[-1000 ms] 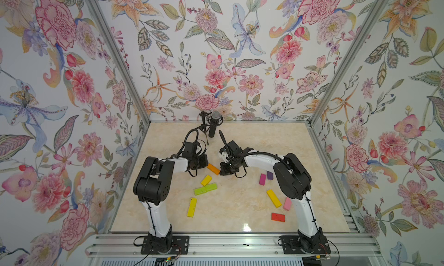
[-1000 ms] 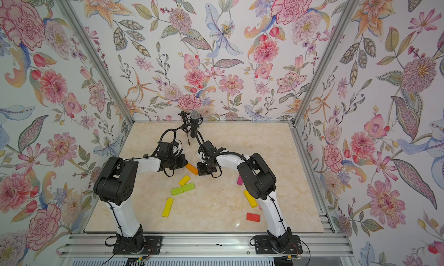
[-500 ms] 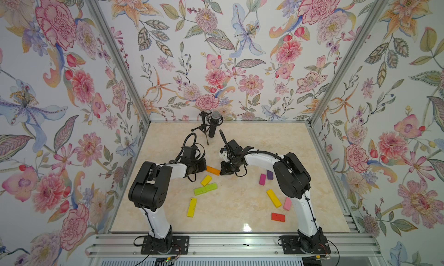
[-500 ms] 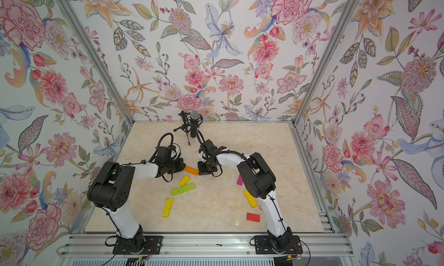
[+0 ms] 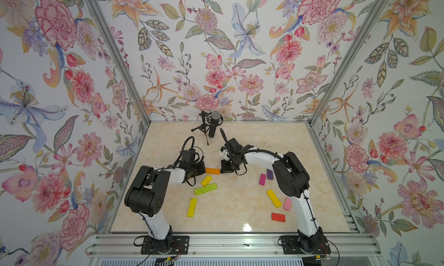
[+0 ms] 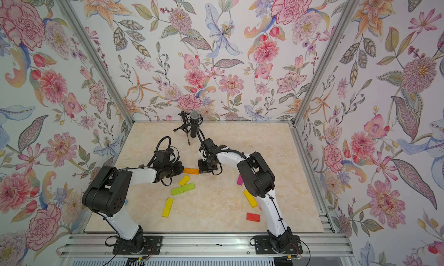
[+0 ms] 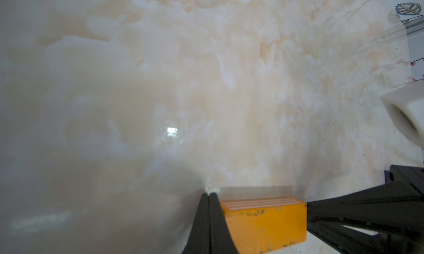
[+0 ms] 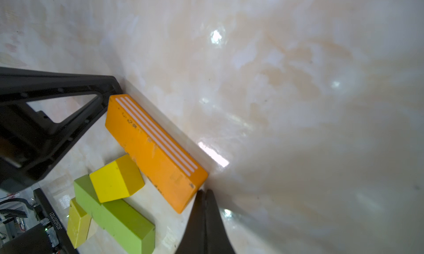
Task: Assemble the letter p with building blocks
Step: Adjust the building block at the center of the board.
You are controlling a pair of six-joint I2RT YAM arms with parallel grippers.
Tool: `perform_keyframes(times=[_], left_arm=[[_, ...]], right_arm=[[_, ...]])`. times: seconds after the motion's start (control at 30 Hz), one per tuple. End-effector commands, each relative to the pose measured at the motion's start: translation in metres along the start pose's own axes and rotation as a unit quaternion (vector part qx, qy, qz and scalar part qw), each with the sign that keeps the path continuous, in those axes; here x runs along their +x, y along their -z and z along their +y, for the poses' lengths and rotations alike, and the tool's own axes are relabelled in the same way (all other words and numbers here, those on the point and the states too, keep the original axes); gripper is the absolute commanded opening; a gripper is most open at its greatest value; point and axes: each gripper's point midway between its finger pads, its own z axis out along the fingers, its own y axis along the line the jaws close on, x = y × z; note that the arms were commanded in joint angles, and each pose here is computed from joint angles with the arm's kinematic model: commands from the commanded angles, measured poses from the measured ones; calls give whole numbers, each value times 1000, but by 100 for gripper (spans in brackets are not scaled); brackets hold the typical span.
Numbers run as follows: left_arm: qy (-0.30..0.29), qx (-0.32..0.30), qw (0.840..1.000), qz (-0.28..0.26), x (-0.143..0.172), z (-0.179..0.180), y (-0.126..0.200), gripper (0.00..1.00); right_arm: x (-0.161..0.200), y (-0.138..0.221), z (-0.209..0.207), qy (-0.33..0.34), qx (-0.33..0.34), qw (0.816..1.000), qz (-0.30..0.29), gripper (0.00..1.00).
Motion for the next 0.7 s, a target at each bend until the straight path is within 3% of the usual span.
perform_keyframes(times=[0.0, 0.13, 0.23, 0.4, 0.67], left_arm=[[2, -13, 998, 56, 36, -1, -1, 13], [6, -34, 999, 39, 24, 7, 5, 37], [2, -67, 998, 19, 11, 17, 14, 44], [3, -63, 998, -3, -6, 18, 27, 45], [13, -61, 998, -17, -7, 24, 40, 43]], right_arm=[[-2, -20, -9, 4, 15, 1000, -5, 0], [-2, -15, -9, 8, 26, 1000, -13, 0], [-1, -8, -9, 8, 36, 999, -23, 3], [3, 2, -10, 4, 50, 998, -44, 7], [-6, 30, 8, 19, 56, 995, -86, 10]])
